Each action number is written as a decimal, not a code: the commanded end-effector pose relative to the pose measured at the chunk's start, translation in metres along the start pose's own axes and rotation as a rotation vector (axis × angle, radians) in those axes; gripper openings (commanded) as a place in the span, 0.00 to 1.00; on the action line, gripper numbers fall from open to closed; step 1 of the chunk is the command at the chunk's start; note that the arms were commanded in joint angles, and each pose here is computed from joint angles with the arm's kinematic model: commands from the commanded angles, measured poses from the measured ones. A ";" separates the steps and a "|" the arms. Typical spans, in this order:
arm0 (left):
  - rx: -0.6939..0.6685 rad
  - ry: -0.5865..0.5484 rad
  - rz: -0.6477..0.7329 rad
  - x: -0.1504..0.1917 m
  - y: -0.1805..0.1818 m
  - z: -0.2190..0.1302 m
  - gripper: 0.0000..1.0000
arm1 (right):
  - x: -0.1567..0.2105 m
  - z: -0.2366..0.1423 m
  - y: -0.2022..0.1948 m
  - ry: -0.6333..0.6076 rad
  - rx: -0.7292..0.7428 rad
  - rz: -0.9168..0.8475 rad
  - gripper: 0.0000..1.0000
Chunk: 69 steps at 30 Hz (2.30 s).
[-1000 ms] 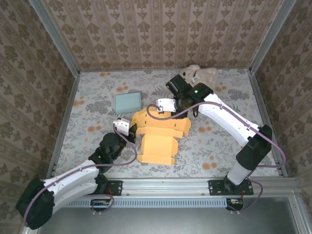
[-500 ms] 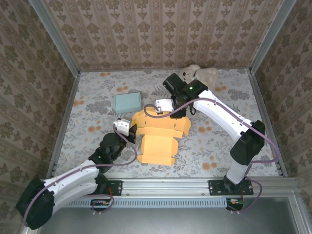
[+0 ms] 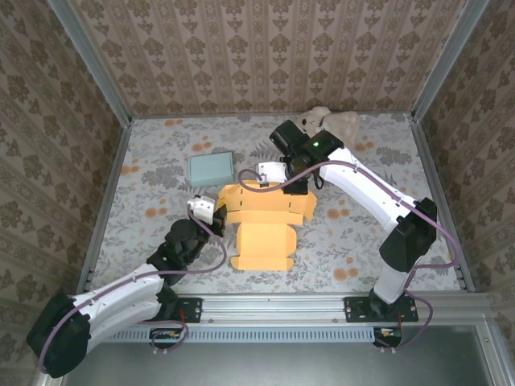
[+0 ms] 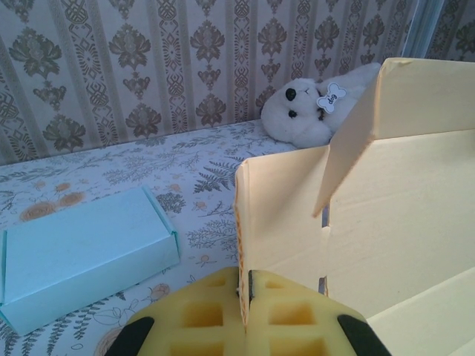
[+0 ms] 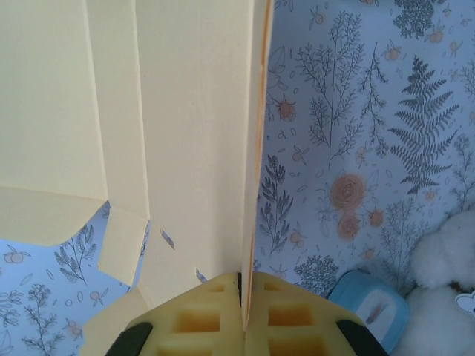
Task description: Fold the paper box
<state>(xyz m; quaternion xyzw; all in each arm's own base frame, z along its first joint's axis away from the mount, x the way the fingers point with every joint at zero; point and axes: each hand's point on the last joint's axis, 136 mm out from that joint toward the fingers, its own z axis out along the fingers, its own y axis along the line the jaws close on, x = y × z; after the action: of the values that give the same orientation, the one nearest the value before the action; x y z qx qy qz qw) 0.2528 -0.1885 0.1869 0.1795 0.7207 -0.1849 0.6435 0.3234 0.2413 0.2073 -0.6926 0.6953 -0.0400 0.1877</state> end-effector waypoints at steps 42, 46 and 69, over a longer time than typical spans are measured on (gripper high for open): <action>-0.010 0.270 -0.415 -0.016 -0.027 0.042 0.25 | 0.031 0.010 0.034 -0.141 -0.016 0.194 0.00; 0.003 0.278 -0.414 -0.021 -0.030 0.047 0.25 | 0.034 0.017 0.038 -0.088 -0.002 0.157 0.00; 0.073 0.333 -0.396 -0.020 -0.070 0.073 0.23 | 0.022 0.027 0.041 -0.092 0.019 0.159 0.00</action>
<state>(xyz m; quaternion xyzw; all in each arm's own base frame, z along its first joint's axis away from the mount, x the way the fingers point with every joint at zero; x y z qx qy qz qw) 0.2740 -0.2868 0.1813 0.1060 0.8436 -0.2916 0.4383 0.3021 0.2195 0.1699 -0.6212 0.7488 -0.0118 0.2308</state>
